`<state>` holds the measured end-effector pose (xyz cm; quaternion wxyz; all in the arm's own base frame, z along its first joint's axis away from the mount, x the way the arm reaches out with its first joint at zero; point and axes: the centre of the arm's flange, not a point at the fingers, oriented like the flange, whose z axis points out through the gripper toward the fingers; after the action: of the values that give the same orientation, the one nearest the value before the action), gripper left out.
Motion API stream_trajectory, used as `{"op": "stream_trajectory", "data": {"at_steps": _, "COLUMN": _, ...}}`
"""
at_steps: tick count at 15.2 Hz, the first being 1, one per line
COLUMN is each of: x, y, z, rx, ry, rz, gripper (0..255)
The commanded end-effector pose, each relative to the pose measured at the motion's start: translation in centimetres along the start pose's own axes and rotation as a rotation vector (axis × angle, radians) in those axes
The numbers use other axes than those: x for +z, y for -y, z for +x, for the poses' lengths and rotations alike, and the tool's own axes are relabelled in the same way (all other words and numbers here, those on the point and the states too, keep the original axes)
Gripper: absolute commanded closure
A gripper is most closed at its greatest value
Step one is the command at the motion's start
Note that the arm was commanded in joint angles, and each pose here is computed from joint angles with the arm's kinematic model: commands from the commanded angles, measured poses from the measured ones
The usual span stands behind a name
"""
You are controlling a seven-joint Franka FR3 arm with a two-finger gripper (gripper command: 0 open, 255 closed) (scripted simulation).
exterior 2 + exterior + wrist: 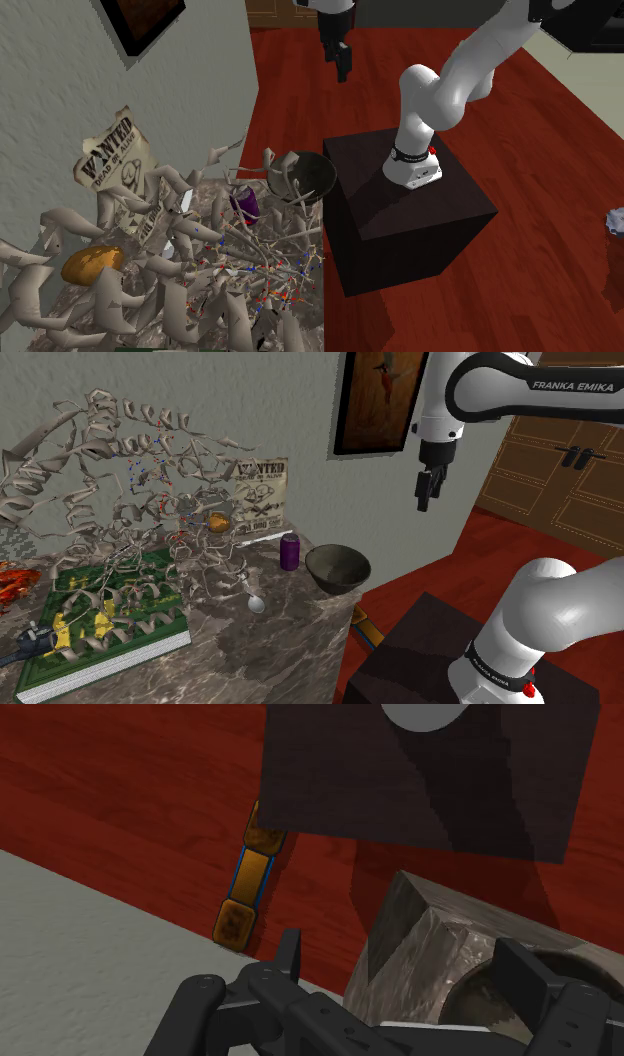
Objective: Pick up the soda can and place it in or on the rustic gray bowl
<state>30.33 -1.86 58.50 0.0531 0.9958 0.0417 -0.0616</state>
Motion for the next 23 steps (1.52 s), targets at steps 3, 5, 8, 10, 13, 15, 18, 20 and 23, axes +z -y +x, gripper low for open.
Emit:
{"op": "stream_trajectory", "data": {"at_steps": 3, "x": 0.8, "y": 1.3, "z": 2.1, "rx": -0.005, "ry": -0.005, "rz": 0.003, "gripper": 0}}
{"op": "stream_trajectory", "data": {"at_steps": 5, "x": 1.5, "y": 2.5, "z": 4.2, "rx": -0.011, "ry": -0.010, "rz": 0.006, "gripper": 0}}
{"op": "stream_trajectory", "data": {"at_steps": 8, "x": 2.6, "y": 4.5, "z": 7.3, "rx": -0.019, "ry": -0.017, "rz": 0.010, "gripper": 0}}
{"op": "stream_trajectory", "data": {"at_steps": 10, "x": 3.4, "y": 5.8, "z": 9.4, "rx": -0.024, "ry": -0.022, "rz": 0.013, "gripper": 0}}
{"op": "stream_trajectory", "data": {"at_steps": 13, "x": 4.4, "y": 7.7, "z": 12.5, "rx": -0.032, "ry": -0.029, "rz": 0.017, "gripper": 0}}
{"op": "stream_trajectory", "data": {"at_steps": 15, "x": 5.1, "y": 9.1, "z": 14.6, "rx": -0.037, "ry": -0.034, "rz": 0.020, "gripper": 0}}
{"op": "stream_trajectory", "data": {"at_steps": 18, "x": 6.1, "y": 11.1, "z": 17.6, "rx": -0.045, "ry": -0.042, "rz": 0.024, "gripper": 0}}
{"op": "stream_trajectory", "data": {"at_steps": 20, "x": 6.8, "y": 12.5, "z": 19.7, "rx": -0.050, "ry": -0.047, "rz": 0.027, "gripper": 0}}
{"op": "stream_trajectory", "data": {"at_steps": 23, "x": 7.7, "y": 14.5, "z": 22.8, "rx": -0.058, "ry": -0.054, "rz": 0.031, "gripper": 0}}
